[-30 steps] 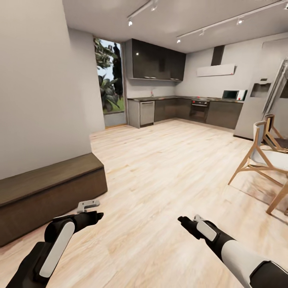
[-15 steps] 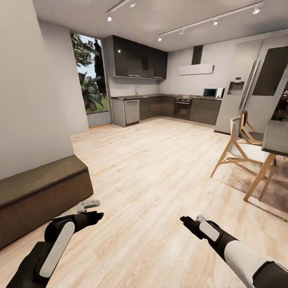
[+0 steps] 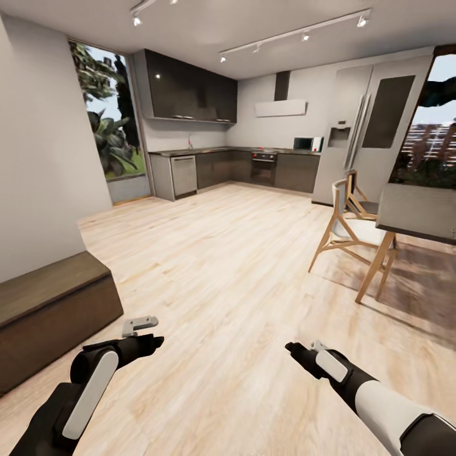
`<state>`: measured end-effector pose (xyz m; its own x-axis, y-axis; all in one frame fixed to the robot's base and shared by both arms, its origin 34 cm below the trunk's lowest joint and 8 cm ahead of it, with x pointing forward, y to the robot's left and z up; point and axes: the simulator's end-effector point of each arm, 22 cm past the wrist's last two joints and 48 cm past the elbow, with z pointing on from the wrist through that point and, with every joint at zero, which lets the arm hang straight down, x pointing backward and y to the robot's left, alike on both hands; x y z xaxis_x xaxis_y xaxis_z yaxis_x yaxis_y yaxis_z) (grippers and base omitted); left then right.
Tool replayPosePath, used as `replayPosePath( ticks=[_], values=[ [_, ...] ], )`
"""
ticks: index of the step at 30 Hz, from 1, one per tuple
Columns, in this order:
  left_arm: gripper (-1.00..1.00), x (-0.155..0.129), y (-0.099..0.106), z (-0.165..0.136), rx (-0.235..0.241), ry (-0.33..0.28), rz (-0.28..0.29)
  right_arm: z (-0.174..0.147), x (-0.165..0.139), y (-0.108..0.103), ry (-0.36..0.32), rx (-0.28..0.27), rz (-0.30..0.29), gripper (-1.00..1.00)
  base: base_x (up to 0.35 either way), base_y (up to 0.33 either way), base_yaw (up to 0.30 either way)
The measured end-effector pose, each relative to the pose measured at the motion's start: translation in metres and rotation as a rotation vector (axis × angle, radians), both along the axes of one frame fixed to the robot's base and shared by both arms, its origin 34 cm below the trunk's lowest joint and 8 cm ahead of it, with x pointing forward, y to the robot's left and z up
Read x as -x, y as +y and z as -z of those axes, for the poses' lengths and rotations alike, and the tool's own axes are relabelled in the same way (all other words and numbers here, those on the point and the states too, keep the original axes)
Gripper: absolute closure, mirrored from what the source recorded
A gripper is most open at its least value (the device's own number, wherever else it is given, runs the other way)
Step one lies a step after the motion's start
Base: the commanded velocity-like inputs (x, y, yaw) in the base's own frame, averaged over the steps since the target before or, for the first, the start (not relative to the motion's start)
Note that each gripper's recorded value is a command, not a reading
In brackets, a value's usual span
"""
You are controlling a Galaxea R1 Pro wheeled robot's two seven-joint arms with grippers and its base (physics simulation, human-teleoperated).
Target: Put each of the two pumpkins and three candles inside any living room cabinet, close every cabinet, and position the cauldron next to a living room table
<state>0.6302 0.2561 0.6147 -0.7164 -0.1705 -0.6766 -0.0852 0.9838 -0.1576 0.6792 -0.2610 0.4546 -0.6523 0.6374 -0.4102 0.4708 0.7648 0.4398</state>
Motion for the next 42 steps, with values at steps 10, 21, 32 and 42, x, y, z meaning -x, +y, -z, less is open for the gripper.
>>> replayPosePath(
  ticks=[10,21,32,42],
  values=[
    [-1.0,0.0,0.0,0.002,0.0,0.005,0.0,0.003,0.001,0.0,0.006,-0.001,-0.001,-1.0,0.0,0.0,-0.268],
    [-1.0,0.0,0.0,0.005,0.0,0.011,0.0,0.015,0.011,-0.009,0.038,0.011,0.016,-1.0,0.0,0.0,-0.27],
    [-1.0,0.001,0.0,0.008,0.004,0.016,0.0,0.064,0.068,-0.031,0.092,0.008,0.037,-1.0,0.0,0.0,-0.273],
    [-1.0,0.001,-0.001,0.01,0.009,0.022,0.001,0.07,0.078,-0.078,0.007,0.076,0.072,-1.0,0.0,0.0,-0.261]
  ],
)
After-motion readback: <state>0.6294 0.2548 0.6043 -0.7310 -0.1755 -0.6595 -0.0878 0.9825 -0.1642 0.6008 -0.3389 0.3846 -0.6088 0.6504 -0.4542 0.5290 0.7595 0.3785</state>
